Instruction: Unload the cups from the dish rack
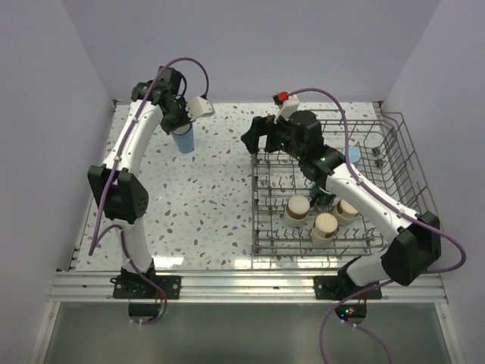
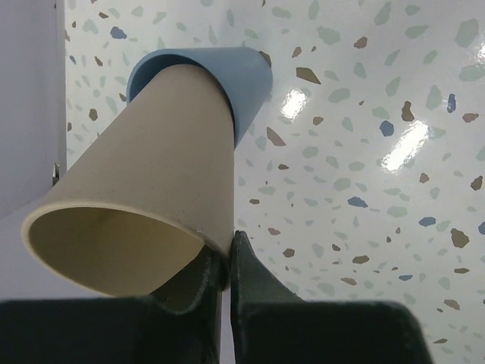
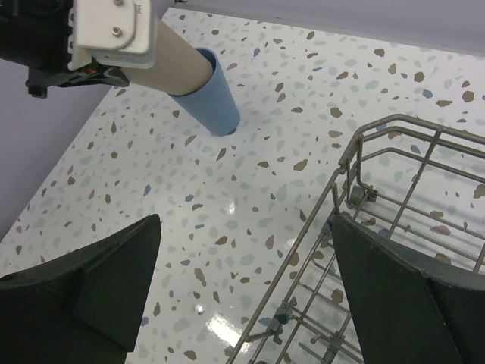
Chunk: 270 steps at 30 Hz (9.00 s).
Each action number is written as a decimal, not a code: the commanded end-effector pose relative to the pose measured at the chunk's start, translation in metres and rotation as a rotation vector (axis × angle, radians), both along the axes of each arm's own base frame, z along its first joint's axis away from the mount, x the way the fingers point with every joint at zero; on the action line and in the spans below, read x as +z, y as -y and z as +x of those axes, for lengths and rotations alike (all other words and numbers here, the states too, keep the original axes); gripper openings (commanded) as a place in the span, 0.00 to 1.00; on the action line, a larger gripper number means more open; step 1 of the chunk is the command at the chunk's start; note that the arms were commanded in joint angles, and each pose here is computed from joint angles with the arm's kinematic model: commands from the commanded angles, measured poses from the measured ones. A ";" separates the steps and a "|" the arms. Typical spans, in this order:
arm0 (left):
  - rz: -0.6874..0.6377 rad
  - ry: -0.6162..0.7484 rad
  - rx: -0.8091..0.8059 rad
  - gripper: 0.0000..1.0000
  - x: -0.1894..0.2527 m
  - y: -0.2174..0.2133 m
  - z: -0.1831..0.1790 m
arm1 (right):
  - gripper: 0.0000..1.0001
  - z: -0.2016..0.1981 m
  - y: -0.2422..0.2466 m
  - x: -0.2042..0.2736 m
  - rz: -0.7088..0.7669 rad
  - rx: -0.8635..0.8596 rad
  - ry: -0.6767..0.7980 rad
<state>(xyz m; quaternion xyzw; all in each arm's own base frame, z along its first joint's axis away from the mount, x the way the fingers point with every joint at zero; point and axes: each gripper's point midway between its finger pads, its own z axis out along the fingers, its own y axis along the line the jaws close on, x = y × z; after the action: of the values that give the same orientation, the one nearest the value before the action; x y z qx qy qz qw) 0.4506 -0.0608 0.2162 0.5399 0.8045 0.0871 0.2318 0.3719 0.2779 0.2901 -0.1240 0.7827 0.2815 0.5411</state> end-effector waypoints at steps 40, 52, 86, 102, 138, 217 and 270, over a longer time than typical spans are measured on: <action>-0.518 0.332 0.182 0.75 0.083 0.055 -0.008 | 0.98 0.014 0.241 -0.061 -0.330 -0.739 -0.213; -0.596 0.228 0.184 0.76 0.041 0.063 -0.055 | 0.98 0.031 0.313 -0.108 -0.370 -1.032 -0.292; -0.620 0.230 0.118 0.76 0.045 0.068 -0.070 | 0.63 0.030 0.291 -0.165 -0.172 -1.041 -0.388; -0.618 0.238 0.110 0.77 0.046 0.067 -0.070 | 0.06 0.032 0.302 -0.165 -0.212 -1.078 -0.343; -1.183 0.151 -0.011 0.75 0.118 0.068 -0.069 | 0.00 0.019 0.183 0.098 0.197 -0.499 0.182; -0.719 0.227 0.210 0.00 0.075 0.019 -0.112 | 0.80 -0.008 -0.059 0.033 0.498 0.117 -0.173; -0.012 -0.336 0.447 0.52 -0.091 -0.183 -0.071 | 0.82 -0.013 -0.023 0.015 0.246 0.028 -0.104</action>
<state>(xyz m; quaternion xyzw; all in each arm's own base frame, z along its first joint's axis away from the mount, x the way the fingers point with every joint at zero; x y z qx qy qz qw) 0.3642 0.1204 0.0983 0.3589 0.9328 0.0199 0.0251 0.3540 0.3045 0.2932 -0.0543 0.7747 0.3971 0.4891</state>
